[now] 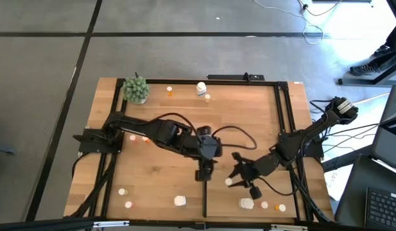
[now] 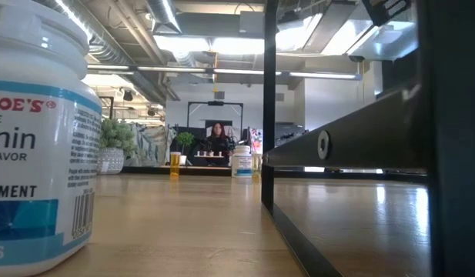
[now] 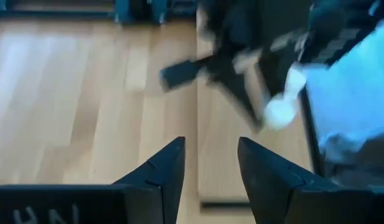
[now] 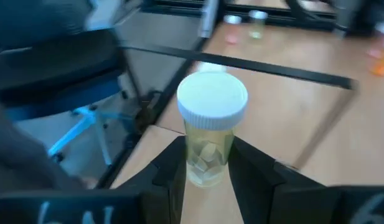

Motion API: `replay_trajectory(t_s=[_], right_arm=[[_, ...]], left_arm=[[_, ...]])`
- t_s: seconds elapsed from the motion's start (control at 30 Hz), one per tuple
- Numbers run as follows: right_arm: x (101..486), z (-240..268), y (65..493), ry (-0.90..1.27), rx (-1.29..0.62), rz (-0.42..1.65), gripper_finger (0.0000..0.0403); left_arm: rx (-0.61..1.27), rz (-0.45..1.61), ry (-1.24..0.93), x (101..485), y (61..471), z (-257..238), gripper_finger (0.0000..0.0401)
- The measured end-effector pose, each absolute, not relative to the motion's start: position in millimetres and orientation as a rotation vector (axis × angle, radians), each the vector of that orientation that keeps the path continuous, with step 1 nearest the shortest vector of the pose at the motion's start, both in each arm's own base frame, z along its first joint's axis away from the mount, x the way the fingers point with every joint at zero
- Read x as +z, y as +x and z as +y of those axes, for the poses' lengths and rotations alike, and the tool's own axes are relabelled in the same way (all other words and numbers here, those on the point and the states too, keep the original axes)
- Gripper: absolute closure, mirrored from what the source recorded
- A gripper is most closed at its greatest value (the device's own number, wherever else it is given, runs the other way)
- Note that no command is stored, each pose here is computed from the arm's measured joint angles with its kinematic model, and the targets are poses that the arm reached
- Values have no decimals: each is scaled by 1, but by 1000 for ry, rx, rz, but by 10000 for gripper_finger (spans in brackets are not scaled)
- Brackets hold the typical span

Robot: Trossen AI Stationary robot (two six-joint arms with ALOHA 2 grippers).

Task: Pick and place medicine bottles onto shelf by color
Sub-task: Put the middle yellow pill bottle on the shelf

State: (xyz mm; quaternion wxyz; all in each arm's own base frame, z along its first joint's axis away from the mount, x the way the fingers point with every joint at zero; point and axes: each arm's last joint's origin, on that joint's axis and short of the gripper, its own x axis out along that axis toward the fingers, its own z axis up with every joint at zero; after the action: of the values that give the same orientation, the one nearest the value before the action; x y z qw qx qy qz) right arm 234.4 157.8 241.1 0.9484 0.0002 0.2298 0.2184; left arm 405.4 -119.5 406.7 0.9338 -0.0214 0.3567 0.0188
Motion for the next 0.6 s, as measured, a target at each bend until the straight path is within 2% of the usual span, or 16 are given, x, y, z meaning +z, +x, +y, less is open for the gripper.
replay_trajectory(t_s=[0.23,0.47,0.6], right_arm=[[226,161,250,-170,625,425,291],[228,153,257,-121,738,427,291],[228,147,260,-87,726,439,291]], left_arm=[[41,745,-35,405,403,-123,259],[46,759,-59,403,402,-127,259],[56,760,-102,403,401,-129,259]])
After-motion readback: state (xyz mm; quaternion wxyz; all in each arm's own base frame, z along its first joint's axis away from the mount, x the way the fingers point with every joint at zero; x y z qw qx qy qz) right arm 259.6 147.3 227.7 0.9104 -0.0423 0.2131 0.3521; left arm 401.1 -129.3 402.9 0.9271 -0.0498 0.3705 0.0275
